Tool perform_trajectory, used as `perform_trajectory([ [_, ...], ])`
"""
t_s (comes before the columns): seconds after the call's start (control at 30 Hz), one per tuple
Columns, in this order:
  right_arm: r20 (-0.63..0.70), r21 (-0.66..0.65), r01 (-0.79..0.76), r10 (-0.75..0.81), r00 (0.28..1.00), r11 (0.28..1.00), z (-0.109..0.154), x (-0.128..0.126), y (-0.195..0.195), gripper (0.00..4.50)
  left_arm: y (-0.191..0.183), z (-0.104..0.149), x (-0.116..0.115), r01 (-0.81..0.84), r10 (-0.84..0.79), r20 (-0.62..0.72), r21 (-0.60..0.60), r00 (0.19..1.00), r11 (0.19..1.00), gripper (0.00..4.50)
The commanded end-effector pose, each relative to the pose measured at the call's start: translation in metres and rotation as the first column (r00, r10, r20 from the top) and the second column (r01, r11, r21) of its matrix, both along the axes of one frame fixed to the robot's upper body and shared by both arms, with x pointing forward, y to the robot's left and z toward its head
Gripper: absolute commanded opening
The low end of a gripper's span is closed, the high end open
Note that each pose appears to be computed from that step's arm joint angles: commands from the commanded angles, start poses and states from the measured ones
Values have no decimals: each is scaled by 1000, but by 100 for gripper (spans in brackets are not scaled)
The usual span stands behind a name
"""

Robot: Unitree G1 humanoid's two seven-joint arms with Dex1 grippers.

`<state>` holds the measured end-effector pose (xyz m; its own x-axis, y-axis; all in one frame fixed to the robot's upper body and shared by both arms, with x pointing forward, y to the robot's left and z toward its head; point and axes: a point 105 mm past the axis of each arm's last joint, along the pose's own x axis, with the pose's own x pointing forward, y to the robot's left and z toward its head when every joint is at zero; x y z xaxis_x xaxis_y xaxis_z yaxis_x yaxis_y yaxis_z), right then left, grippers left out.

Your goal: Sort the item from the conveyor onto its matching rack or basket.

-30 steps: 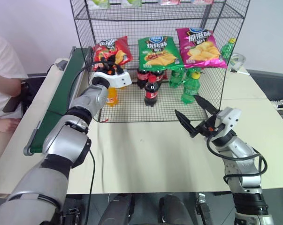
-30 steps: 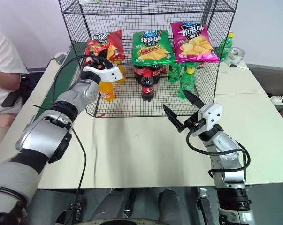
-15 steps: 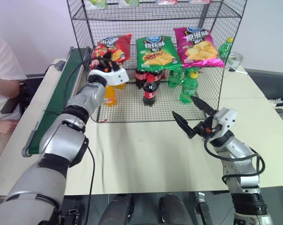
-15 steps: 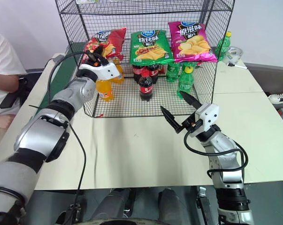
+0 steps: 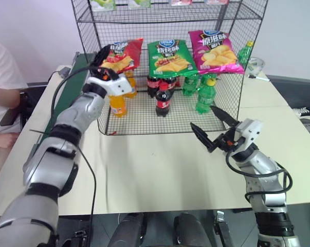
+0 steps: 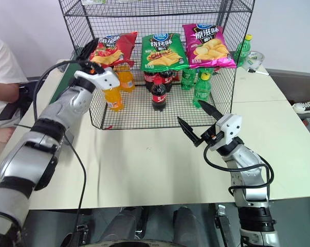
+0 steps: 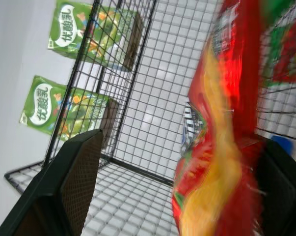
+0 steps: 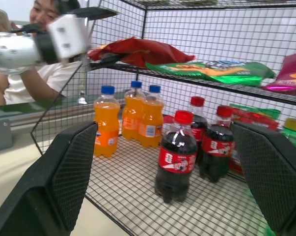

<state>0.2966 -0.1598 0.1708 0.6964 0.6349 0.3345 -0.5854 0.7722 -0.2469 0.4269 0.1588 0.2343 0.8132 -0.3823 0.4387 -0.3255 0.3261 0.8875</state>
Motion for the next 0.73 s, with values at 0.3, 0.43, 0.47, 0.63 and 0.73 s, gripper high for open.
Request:
perform_trajectory([
  [0.3, 6, -88, -65, 66, 998, 994, 8, -13, -23, 450, 50, -29, -106, 116, -424, -371, -625, 826, 772, 419],
  [0.43, -30, -132, -80, 76, 997, 988, 4, -16, -38, 450, 75, -46, -131, 15, -539, -413, -783, 734, 621, 419],
  [0.47, -35, -142, -81, 76, 996, 987, 3, -17, -41, 450, 82, -49, -133, -26, -543, -423, -805, 725, 593, 419],
  [0.63, -85, -207, -99, 83, 993, 973, -1, -28, -63, 450, 122, -56, -149, -94, -501, -519, -753, 692, 651, 419],
  [0.73, -92, -229, -84, 65, 994, 970, -2, -30, -72, 450, 141, -68, -152, -147, -451, -583, -706, 676, 693, 419],
])
